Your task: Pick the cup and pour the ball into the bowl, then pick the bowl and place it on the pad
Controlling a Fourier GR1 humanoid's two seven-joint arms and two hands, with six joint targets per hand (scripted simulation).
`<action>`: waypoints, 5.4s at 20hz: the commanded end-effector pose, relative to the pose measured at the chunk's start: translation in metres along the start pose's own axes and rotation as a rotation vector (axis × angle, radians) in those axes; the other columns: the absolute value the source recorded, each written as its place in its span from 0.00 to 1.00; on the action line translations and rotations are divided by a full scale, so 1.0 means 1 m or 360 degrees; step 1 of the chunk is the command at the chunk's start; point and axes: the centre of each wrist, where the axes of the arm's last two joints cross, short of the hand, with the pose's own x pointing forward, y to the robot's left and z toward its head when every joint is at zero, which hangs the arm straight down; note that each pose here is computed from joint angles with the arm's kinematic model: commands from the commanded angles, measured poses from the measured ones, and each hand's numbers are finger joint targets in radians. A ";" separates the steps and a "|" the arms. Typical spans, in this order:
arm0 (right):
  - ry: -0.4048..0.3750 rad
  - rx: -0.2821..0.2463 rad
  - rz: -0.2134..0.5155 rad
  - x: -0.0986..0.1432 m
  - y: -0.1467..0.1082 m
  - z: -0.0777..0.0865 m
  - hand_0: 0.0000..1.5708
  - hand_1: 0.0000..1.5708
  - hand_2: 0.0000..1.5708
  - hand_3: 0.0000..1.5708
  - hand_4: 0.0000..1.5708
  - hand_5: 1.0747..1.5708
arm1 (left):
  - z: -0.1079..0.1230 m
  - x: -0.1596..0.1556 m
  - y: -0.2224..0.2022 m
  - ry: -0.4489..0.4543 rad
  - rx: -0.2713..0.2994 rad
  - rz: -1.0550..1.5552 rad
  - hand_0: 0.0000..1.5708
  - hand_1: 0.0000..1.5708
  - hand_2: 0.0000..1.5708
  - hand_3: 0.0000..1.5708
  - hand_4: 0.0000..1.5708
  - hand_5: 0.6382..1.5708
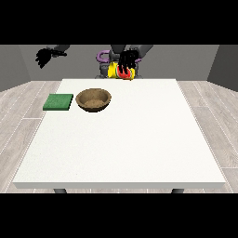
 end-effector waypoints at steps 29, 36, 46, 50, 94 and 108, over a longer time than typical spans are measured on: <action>0.0067 -0.0183 -0.0091 -0.013 0.007 0.000 0.00 0.00 0.00 0.00 0.16 0.99 | 0.013 0.031 0.015 0.0465 0.0092 0.0975 0.57 0.57 0.54 0.30 0.80 0.86; -0.0104 -0.0147 -0.0125 0.006 0.057 -0.049 0.00 0.00 0.00 0.00 0.19 1.00 | 0.045 0.010 0.013 0.0516 0.0200 0.1906 0.00 0.00 0.00 0.00 0.00 0.98; -0.0052 -0.0344 -0.0179 -0.015 0.098 -0.064 0.00 0.00 0.00 0.00 0.21 1.00 | 0.090 -0.025 -0.016 0.0108 0.0151 0.2341 0.00 0.00 0.00 0.00 0.00 0.99; -0.0006 -0.0346 -0.0158 -0.029 0.106 -0.072 0.00 0.00 0.00 0.00 0.18 0.99 | 0.087 -0.047 -0.008 0.0166 0.0145 0.2341 0.00 0.00 0.00 0.00 0.00 0.99; 0.0850 -0.0758 0.0612 0.012 0.040 -0.090 1.00 1.00 1.00 0.49 0.51 1.00 | 0.147 -0.112 -0.044 0.0495 0.0039 0.2353 0.00 0.00 0.00 0.00 0.64 0.83; 0.0616 -0.0909 0.0647 0.041 -0.041 -0.051 1.00 1.00 1.00 0.00 0.56 1.00 | 0.174 -0.257 0.004 0.0390 0.0407 0.2372 0.00 0.00 0.00 0.00 0.84 0.99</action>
